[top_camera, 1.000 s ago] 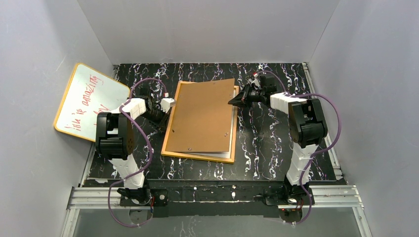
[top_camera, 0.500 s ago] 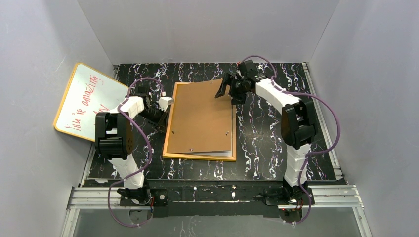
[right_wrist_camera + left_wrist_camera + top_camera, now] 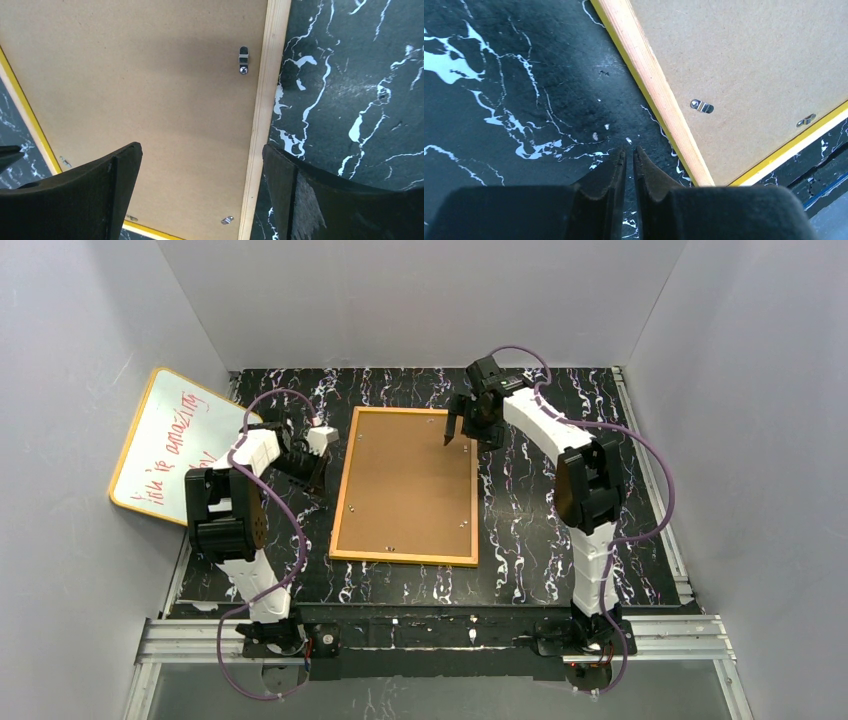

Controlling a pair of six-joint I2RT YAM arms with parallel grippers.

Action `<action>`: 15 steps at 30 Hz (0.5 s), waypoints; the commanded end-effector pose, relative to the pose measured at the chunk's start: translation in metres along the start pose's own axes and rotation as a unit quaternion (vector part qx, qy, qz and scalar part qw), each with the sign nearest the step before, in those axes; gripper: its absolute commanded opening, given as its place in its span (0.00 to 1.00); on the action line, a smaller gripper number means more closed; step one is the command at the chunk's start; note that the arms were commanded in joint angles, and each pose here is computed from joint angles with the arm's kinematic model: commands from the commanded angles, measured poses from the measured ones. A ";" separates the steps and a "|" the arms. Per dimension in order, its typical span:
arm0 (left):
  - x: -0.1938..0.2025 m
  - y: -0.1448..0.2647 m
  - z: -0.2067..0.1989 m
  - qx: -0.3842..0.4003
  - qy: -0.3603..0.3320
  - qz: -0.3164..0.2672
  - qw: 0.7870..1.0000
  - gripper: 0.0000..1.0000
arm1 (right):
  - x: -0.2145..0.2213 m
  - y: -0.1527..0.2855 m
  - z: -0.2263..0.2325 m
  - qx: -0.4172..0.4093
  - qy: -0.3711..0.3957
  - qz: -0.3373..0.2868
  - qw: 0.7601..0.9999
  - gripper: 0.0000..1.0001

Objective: Put the photo into the frame
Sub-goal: Place the photo frame item in the photo frame.

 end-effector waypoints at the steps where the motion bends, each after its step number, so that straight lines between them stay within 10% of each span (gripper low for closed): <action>1: -0.004 0.009 -0.005 0.016 0.007 -0.001 1.000 0.12 | -0.026 0.034 0.007 0.024 0.023 -0.066 0.997 0.99; 6: 0.004 0.007 -0.013 0.041 0.014 0.002 0.999 0.18 | -0.042 0.069 0.027 -0.054 0.004 -0.141 0.989 0.99; 15: 0.032 -0.007 -0.035 0.110 0.022 0.017 0.993 0.35 | 0.031 0.066 0.072 -0.268 -0.006 -0.092 0.959 0.95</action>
Point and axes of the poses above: each gripper's point midway between its finger pads, its own y axis back along the fingers, its own z axis along the line the jaws close on, x = y × z, the point moved 4 cm from there along y, back along the fingers, and after that the axes turned 2 degrees about y, right-handed, at the moved point
